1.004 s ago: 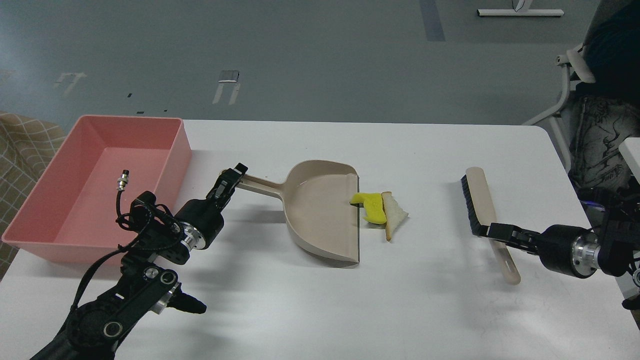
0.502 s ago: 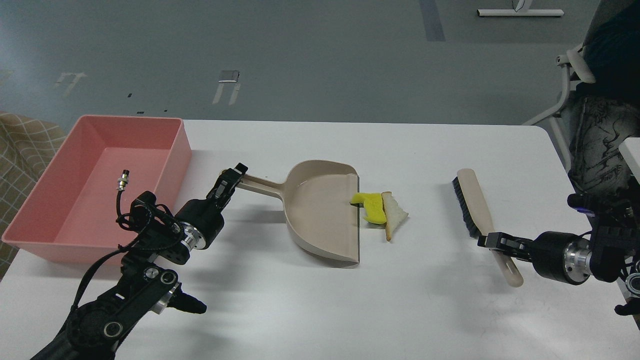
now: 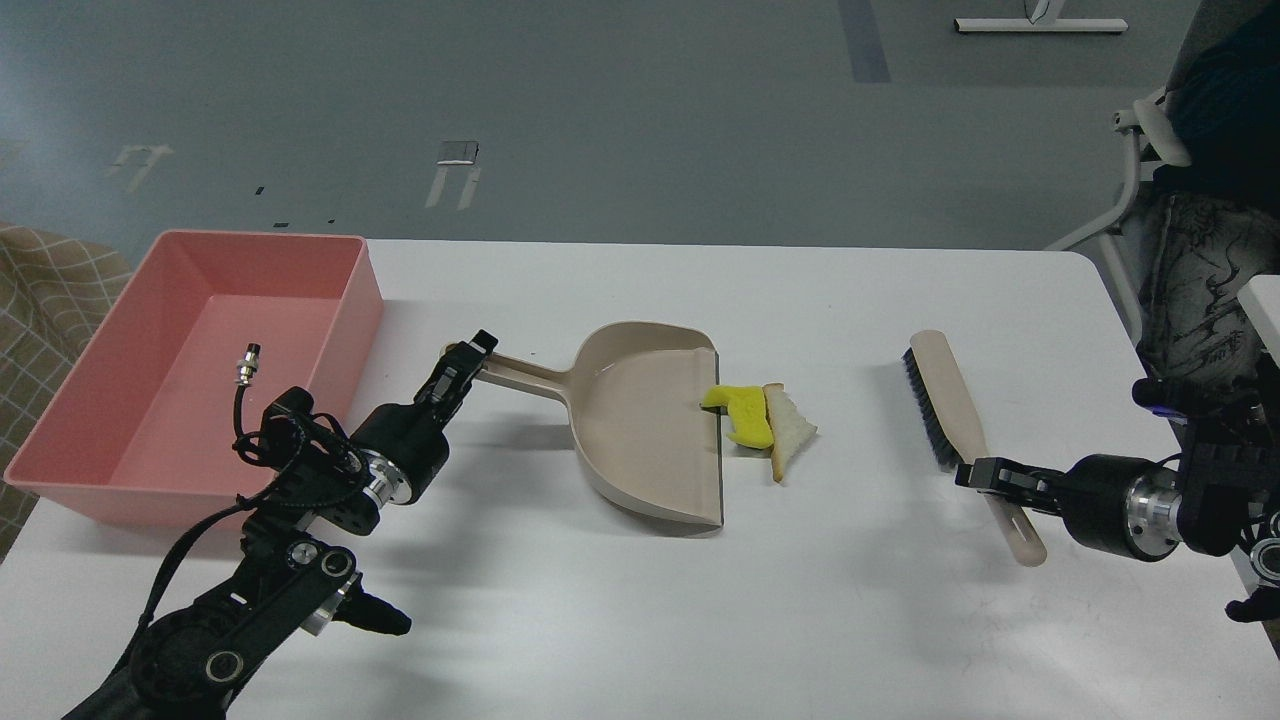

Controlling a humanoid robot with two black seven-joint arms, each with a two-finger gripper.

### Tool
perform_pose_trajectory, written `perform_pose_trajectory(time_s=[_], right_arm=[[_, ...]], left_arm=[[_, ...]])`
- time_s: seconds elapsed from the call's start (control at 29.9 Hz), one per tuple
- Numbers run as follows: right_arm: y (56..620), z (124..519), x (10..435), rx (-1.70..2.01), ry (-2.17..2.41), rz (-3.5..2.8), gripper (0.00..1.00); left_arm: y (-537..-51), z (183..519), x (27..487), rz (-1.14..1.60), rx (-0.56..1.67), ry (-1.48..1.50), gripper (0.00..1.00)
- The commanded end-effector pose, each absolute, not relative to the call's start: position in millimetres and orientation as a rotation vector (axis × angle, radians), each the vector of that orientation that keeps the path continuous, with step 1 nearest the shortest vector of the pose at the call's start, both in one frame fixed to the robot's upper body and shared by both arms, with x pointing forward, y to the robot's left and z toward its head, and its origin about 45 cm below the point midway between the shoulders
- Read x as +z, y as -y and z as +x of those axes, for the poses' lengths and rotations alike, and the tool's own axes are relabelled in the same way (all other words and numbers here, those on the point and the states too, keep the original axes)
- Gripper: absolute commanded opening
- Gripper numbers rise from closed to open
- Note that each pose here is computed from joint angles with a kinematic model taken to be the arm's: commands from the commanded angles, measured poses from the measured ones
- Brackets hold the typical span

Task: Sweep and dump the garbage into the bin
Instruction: 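Sweep the brush with the right gripper toward the dustpan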

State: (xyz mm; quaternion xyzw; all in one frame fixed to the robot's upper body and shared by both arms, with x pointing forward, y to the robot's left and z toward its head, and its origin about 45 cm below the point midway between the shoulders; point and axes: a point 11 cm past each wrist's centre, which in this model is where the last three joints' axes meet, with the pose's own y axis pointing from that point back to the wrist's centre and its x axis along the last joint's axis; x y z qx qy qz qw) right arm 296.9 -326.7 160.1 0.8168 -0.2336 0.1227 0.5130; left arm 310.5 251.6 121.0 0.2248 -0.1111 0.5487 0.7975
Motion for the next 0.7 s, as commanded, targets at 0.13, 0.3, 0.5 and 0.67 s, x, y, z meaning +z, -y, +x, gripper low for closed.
perform_pose_trajectory(time_s=[0.13, 0.3, 0.5, 0.67], right_arm=[[269, 293, 144, 0.284, 0.479, 2.081, 0.0], [232, 288, 137, 0.282, 0.425, 2.153, 0.0], [179, 282, 134, 0.287, 0.359, 2.269, 0.0], [149, 280, 140, 0.295, 0.341, 2.351, 0.0]], left_arm=[[-250, 311, 121, 0.484, 1.172, 0.249, 0.0], [-251, 311, 121, 0.488, 1.172, 0.25, 0.0], [-252, 311, 121, 0.489, 1.173, 0.251, 0.0], [-251, 311, 121, 0.488, 1.172, 0.25, 0.0]])
